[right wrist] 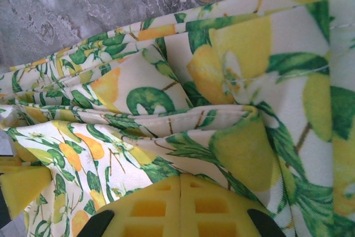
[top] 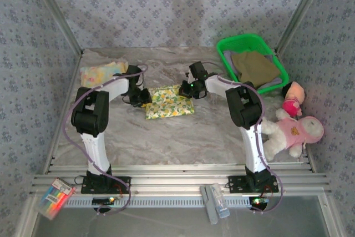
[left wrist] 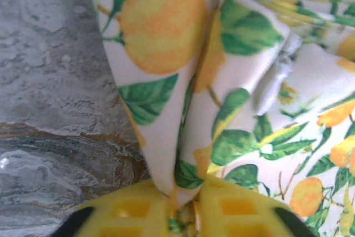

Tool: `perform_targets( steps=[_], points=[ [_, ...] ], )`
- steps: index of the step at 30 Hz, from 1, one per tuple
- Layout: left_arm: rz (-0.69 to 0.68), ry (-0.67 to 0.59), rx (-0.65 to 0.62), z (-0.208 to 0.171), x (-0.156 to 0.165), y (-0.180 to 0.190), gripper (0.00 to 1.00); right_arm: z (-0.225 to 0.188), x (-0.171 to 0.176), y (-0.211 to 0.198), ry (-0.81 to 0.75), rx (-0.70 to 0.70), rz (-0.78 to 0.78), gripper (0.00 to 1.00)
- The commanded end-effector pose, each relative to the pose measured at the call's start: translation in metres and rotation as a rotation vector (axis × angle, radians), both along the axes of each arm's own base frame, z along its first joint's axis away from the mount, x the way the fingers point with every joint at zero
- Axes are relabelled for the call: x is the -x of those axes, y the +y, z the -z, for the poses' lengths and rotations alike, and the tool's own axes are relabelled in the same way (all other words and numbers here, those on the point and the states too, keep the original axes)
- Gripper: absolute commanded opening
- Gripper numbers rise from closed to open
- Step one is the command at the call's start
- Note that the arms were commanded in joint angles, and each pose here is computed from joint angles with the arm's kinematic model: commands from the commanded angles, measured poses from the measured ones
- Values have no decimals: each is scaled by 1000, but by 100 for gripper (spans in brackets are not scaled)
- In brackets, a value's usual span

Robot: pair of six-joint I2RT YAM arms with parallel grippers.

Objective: Fold and stack the skirts

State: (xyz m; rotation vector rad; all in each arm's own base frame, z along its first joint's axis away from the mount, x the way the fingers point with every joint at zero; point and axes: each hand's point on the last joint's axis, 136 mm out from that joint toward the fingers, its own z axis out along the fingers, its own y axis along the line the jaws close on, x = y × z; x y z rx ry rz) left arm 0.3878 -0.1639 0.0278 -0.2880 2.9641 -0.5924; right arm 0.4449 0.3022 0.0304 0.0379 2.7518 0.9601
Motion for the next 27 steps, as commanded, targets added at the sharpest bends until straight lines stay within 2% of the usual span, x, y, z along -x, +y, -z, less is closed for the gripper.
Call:
perform_targets(
  steps=[1,6,7,9,10,11,12,16,20,22,27],
  points=[
    [-14,9,-47,3,3,7,2,45,16,-18,105,77,29,0],
    [-21,-42,-158,-9,-1,18,0,26,8,-9,62,-40,29,0],
    [-28,-67,-211,-16,-3,24,0,13,4,-4,22,-90,10,7],
    [-31,-85,-334,-29,-2,40,0,-12,-3,0,-40,-161,-18,34],
    [-31,-102,-402,-37,-4,49,0,-24,-8,-3,-69,-174,-16,54],
    [-29,-120,-466,-47,-7,58,0,-35,-13,-9,-94,-175,-2,91],
    [-26,-135,-515,-55,-9,65,0,-43,-17,-15,-137,-159,-7,100],
    [-1,-169,-705,-82,-26,90,0,-66,-37,-51,-202,-101,92,100],
    [41,-188,-942,-113,-49,118,0,-81,-47,-77,-226,-99,168,100],
    [74,-206,-1016,-129,-61,128,0,-86,-48,-84,-221,-110,202,100],
    [69,-294,-1060,-173,-93,153,0,-93,-44,-91,-229,-105,219,100]
  ],
)
